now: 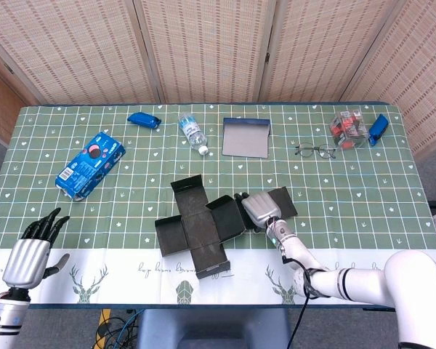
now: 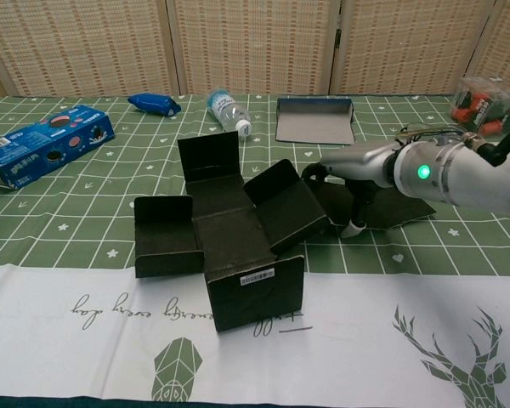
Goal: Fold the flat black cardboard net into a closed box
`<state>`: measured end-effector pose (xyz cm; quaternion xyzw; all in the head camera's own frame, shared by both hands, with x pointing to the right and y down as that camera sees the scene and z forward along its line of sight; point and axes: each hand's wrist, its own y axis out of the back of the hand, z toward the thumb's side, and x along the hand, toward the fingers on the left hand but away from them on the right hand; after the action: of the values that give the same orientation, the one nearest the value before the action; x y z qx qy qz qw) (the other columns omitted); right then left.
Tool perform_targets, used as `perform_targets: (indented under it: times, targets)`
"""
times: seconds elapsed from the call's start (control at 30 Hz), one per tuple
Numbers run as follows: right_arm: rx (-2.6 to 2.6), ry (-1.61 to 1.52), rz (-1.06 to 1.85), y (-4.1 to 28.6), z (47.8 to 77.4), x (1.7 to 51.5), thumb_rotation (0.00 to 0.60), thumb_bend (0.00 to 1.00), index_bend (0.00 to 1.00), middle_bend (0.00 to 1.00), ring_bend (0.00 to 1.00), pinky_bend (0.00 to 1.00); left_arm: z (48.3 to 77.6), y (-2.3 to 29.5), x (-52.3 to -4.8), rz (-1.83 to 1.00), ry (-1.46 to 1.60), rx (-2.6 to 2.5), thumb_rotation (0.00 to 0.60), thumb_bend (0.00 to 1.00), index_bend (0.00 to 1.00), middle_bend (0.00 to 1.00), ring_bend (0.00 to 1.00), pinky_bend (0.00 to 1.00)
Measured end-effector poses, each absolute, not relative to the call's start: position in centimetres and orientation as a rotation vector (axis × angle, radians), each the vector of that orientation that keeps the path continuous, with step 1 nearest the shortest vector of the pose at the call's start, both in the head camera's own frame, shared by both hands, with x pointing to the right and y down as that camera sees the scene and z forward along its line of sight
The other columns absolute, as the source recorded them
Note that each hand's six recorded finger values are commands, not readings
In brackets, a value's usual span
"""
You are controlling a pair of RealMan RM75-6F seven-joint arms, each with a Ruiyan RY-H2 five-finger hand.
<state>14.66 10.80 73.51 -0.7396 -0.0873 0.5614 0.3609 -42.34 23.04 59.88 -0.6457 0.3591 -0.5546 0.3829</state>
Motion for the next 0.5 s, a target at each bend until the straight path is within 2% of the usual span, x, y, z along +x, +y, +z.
perform_targets:
  times: [0.1,0.27,0.37,0.5]
  targets:
    - [-1.926,-0.257,1.423,10.9,73.3,14.6,0.6,0.35,0.27,0.36,0.79,1.0,60.3,22.2,-41.6,-1.369,0.911,-1.675,0.6,0.23,0.24,0.13,0.25,0.35]
    - [-1.947,-0.293,1.402,11.3,73.0,15.0,0.6,0.35,0.27,0.36,0.79,1.0,61.5,20.4,-39.7,-1.252,0.851,-1.724,0.6,0.23,0.33,0.27,0.54,0.63]
    - [-1.954,-0.305,1.4,11.3,73.0,15.1,0.6,0.35,0.27,0.36,0.79,1.0,62.7,19.4,-38.5,-1.187,0.782,-1.746,0.6,0.23,0.32,0.28,0.62,0.68]
    - [-1.959,-0.315,1.399,11.4,72.9,15.2,0.6,0.35,0.27,0.36,0.79,1.0,64.9,18.3,-36.7,-1.124,0.655,-1.75,0.6,0.2,0.26,0.27,0.64,0.68]
